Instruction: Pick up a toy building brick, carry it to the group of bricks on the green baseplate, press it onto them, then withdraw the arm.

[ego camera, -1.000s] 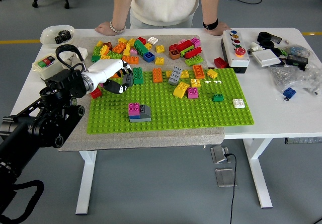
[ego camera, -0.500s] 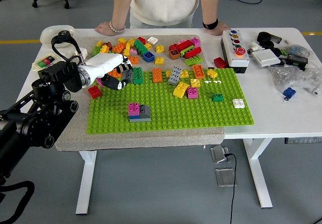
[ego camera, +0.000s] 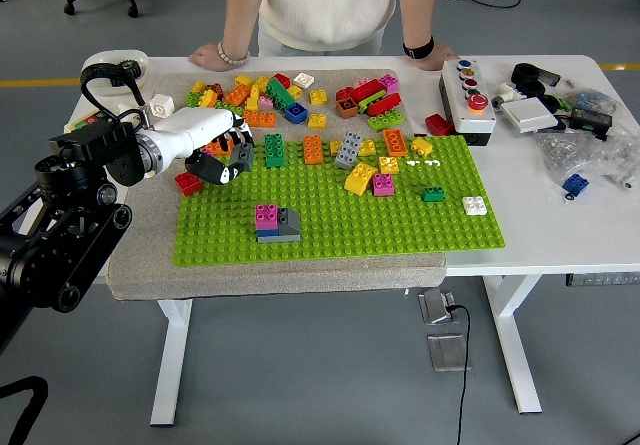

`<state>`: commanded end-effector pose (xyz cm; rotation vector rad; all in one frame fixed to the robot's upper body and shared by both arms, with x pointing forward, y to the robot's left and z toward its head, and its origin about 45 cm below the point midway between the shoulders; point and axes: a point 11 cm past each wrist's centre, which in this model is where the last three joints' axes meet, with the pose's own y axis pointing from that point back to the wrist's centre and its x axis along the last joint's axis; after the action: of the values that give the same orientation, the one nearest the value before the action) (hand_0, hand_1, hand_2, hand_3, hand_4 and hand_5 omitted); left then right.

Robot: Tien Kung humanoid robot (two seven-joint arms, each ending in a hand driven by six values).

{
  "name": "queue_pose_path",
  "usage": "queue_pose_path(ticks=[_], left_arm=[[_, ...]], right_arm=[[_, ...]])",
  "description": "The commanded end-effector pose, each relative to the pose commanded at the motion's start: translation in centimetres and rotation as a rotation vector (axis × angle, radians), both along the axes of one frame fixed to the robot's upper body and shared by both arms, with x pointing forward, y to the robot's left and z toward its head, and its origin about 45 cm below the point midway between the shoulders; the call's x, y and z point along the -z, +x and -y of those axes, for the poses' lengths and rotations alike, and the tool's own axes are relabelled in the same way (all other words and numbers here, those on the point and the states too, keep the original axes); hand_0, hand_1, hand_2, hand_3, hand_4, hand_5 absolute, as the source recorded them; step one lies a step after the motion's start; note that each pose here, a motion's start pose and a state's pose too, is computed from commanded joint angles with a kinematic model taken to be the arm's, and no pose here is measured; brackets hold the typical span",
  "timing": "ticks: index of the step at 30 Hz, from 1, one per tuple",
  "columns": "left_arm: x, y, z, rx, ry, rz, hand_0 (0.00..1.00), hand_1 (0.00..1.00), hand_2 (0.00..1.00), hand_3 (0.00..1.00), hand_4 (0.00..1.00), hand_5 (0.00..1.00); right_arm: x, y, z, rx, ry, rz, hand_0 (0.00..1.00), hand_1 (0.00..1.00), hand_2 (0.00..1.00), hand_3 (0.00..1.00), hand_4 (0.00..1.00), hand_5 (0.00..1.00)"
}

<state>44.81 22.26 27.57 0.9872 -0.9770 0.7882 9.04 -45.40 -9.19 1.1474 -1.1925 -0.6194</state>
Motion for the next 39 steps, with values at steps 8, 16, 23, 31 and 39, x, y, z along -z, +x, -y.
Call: queue_pose_path(ticks=[8,16,23,31,39], left_arm=[[-0.9,-1.72,0.8,0.024,0.005,-0.004,0.593,0.568,0.542,0.543,0.303,0.002],[-0.6,-2.96,1.4,0.034,0.007,-0.032,0.59,0.566,0.543,0.546,0.313,0.002],[-0.5,-3.48,1.9,0.044,0.018,-0.048,0.592,0.566,0.545,0.547,0.316,0.002],[-1.3,-3.48,2.2,0.034,-0.004,-0.049,0.592,0.565,0.546,0.55,0.327,0.002],[-1.0,-3.92,2.3,0.024,-0.007,-0.05,0.594,0.563,0.547,0.551,0.342,0.002]], right_arm=[[-0.1,0.1,0.3,0.006,-0.004,0.006,0.741,0.642,0.691,0.56,0.816,0.496],[-0.2,0.2,0.4,0.009,-0.007,0.008,0.741,0.642,0.692,0.561,0.817,0.494],[-0.4,0.4,0.8,0.013,-0.014,0.015,0.741,0.642,0.692,0.562,0.818,0.494],[-0.6,0.5,1.2,0.02,-0.021,0.021,0.741,0.642,0.692,0.562,0.818,0.494],[-0.9,0.7,1.8,0.026,-0.032,0.029,0.741,0.644,0.693,0.563,0.818,0.494]])
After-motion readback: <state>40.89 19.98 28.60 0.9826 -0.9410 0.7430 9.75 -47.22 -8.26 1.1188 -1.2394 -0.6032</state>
